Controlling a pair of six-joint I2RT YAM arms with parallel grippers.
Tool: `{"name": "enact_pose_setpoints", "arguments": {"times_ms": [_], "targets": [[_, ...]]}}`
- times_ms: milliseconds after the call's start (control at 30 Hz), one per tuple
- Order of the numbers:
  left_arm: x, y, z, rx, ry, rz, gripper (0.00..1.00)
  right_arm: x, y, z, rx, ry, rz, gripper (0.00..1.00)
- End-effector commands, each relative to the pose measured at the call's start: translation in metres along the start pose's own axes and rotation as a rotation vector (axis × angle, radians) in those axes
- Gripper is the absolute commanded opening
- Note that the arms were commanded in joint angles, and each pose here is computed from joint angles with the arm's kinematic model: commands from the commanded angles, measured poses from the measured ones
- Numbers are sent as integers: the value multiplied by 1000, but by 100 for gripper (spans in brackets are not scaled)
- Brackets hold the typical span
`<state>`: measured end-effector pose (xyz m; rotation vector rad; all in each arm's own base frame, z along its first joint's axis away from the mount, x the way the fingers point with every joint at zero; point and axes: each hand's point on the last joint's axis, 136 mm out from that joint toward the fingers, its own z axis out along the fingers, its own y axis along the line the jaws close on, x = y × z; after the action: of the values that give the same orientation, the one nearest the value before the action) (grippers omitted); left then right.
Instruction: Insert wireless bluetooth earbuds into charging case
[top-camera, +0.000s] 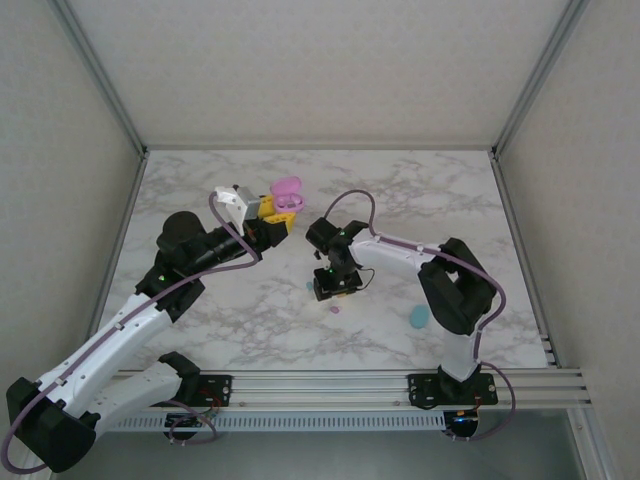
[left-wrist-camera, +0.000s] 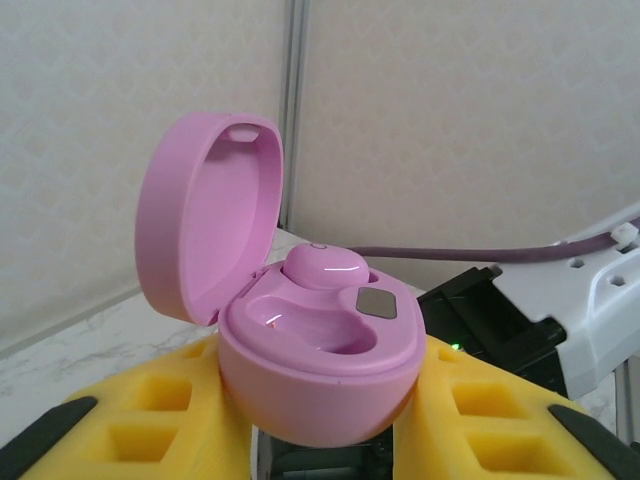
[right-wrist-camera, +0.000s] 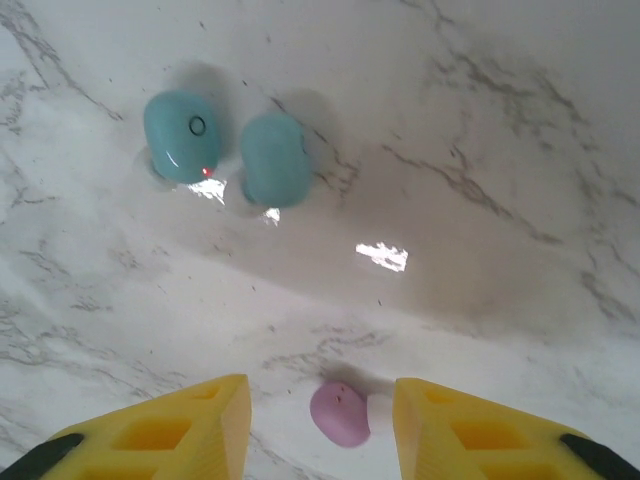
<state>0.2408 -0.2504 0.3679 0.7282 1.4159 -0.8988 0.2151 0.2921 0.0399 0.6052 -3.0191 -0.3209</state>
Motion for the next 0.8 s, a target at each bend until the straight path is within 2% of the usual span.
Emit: {"name": "enact_pose_setpoints", "arguments": {"times_ms": [0, 300, 767], "targets": [[-14, -5, -4, -3, -35, 22, 35, 6, 7, 11, -15, 55, -74, 43], [-12, -4, -4, -5, -31, 23, 35, 22, 1, 19, -14, 111, -60, 43], [-11, -4, -3, -3, -29, 21, 35, 34, 0, 15, 13, 123, -59, 41]]}}
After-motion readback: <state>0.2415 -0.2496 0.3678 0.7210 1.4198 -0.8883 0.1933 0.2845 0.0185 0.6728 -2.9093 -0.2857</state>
